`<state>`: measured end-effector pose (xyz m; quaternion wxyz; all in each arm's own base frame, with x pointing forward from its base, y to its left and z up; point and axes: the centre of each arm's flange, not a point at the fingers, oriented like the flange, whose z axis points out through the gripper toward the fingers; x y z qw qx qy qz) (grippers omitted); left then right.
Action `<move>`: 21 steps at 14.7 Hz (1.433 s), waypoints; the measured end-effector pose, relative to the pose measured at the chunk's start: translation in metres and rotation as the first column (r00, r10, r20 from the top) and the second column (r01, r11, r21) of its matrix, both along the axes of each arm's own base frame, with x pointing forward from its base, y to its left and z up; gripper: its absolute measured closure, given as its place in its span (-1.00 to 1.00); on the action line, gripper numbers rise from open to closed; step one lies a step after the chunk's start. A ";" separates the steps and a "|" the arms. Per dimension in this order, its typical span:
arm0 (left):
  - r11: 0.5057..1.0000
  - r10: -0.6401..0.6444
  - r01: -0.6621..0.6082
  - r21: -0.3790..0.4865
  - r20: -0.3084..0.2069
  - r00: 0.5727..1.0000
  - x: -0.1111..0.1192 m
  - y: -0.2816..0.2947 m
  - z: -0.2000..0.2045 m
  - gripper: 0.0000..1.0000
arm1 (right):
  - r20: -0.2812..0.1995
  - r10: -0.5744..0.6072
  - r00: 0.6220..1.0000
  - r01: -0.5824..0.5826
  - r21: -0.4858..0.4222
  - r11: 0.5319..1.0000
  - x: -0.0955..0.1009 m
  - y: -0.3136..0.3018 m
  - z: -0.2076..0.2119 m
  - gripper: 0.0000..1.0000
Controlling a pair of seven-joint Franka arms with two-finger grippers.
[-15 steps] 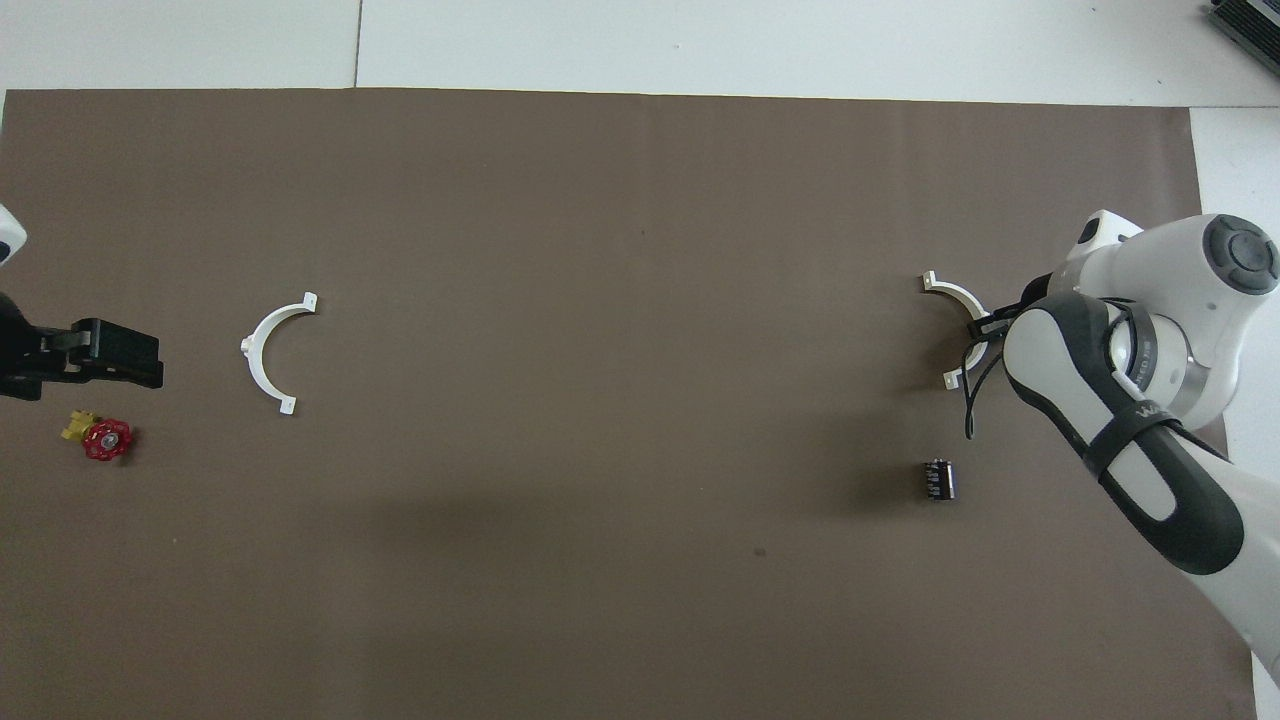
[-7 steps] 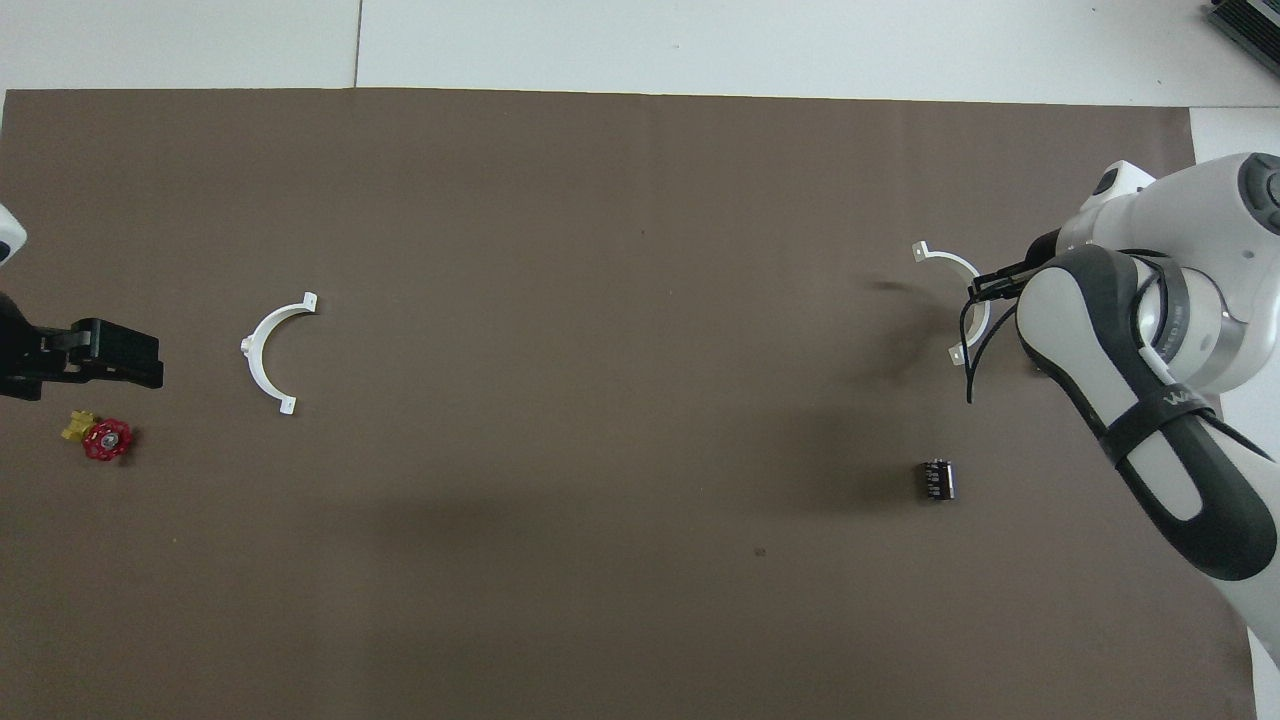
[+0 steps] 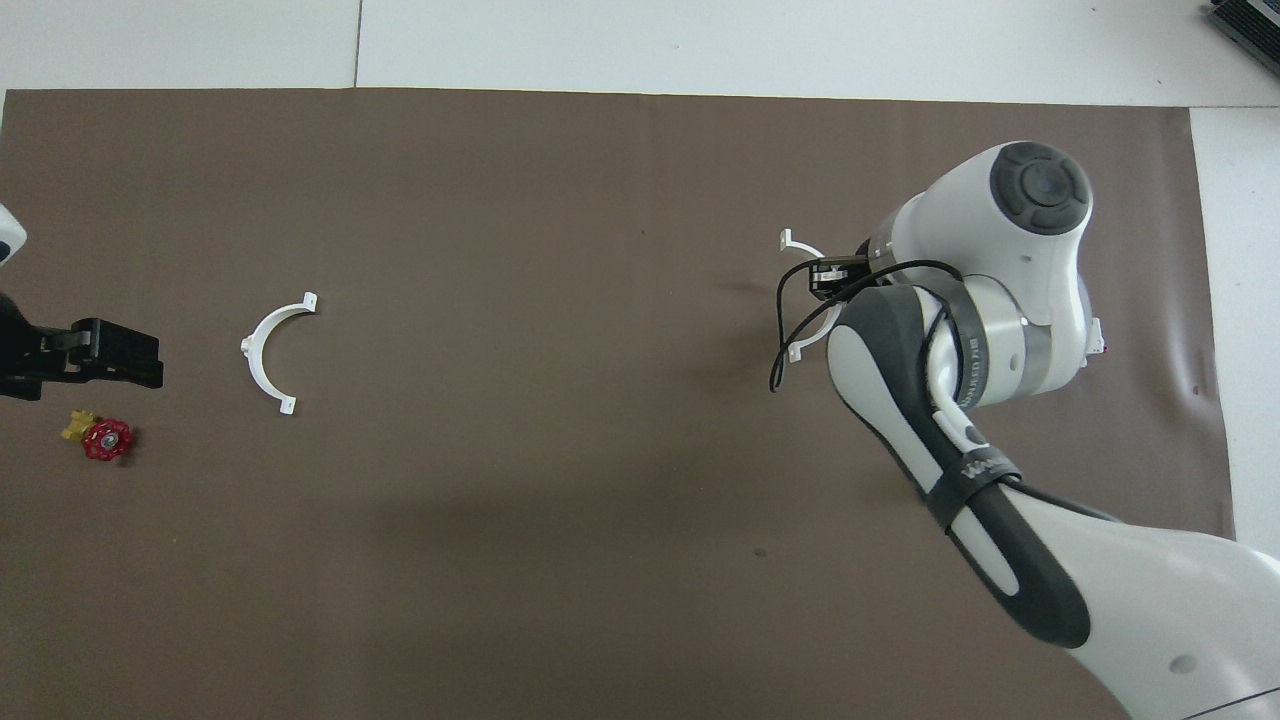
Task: Assemble drain pipe with both arms
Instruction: 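Carry the clamp half with the right gripper to the table center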
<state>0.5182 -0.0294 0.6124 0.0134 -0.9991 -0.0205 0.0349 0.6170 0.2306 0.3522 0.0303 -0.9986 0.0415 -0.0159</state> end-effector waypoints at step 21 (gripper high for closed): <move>1.000 0.000 0.000 0.000 0.000 1.000 0.000 0.000 0.000 -1.00 | -0.011 0.001 1.000 -0.001 -0.034 0.999 -0.043 0.115 -0.059 0.59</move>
